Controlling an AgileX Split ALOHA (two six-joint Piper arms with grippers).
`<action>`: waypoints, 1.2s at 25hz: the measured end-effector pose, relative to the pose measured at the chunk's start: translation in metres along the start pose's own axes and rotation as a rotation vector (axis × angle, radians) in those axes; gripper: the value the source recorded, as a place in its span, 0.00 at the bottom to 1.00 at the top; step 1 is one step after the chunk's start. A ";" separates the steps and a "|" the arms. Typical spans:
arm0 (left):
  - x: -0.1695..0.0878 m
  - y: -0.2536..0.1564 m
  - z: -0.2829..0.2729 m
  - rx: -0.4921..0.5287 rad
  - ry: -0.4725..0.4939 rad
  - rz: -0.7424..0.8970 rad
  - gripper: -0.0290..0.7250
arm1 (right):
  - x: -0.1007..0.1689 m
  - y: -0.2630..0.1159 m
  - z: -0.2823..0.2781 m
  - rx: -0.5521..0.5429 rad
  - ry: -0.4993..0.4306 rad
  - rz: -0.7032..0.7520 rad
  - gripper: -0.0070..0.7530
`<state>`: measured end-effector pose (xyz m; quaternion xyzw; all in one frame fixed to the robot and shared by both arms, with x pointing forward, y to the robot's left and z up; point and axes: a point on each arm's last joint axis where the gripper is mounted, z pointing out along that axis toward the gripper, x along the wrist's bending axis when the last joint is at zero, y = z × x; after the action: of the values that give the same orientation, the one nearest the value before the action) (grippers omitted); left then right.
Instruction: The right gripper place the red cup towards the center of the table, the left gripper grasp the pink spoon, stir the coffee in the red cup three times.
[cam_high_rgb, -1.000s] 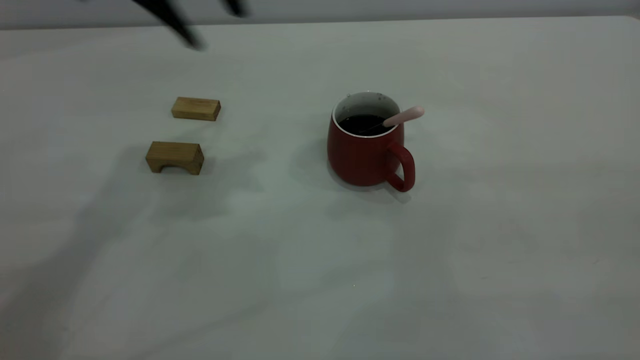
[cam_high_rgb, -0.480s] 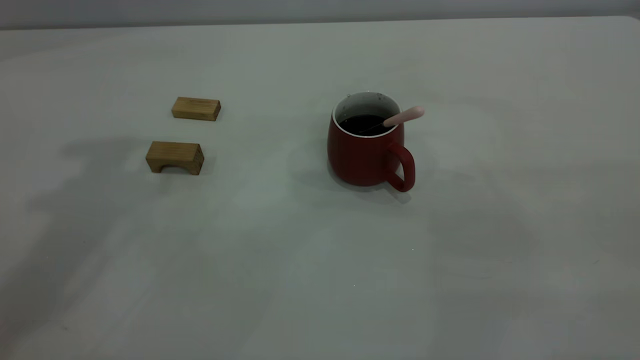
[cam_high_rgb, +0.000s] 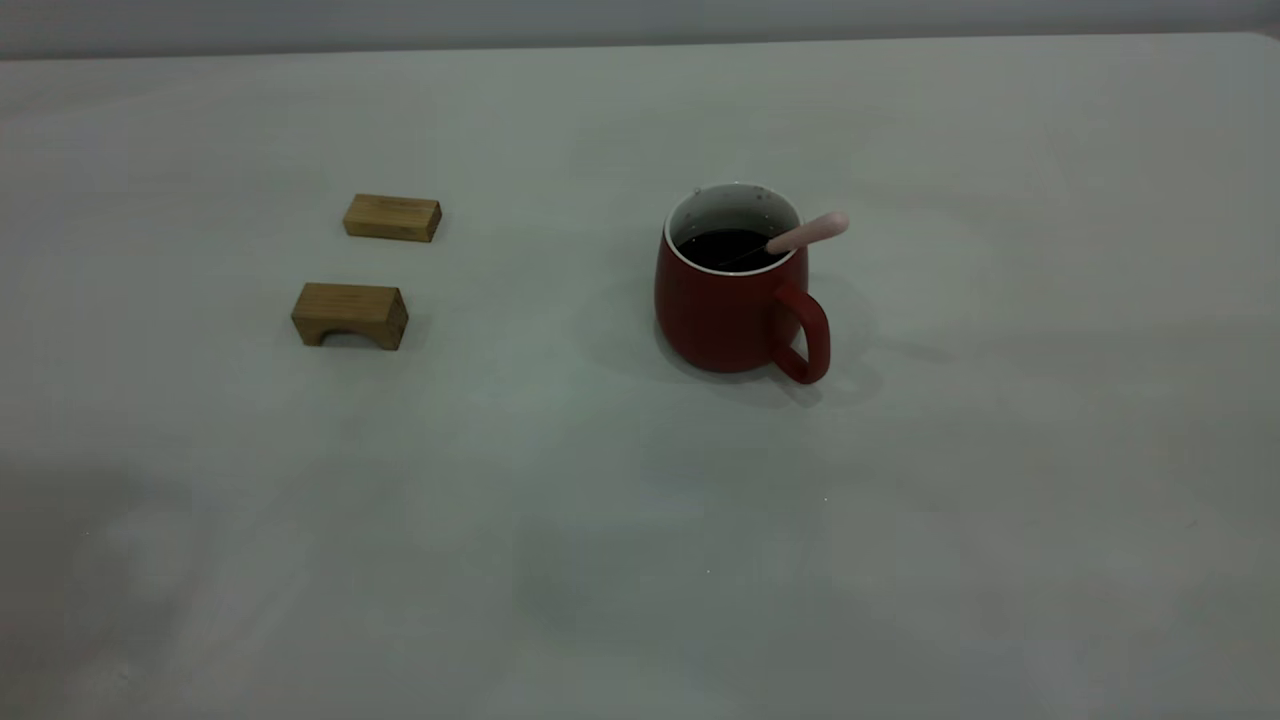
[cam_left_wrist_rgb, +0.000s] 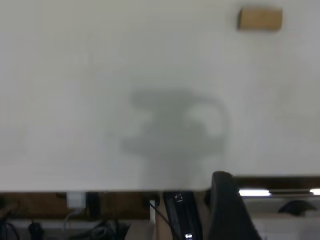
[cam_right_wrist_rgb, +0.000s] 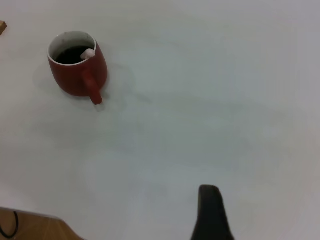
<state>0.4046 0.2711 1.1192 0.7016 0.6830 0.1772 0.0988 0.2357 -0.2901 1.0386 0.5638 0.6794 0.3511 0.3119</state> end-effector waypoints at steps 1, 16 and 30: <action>0.004 -0.016 -0.002 -0.014 -0.004 -0.003 0.72 | 0.000 0.000 0.000 0.000 0.000 0.000 0.78; 0.037 -0.165 0.010 -0.276 0.015 -0.188 0.72 | 0.000 0.000 0.000 0.000 0.000 0.000 0.78; 0.025 -0.197 0.015 -0.453 -0.057 -0.080 0.72 | 0.000 0.000 0.000 0.000 0.000 0.000 0.78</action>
<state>0.2282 0.3068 1.0335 0.6386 0.6501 0.3018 0.2801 0.2357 -0.2901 1.0386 0.5638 0.6794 0.3511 0.3119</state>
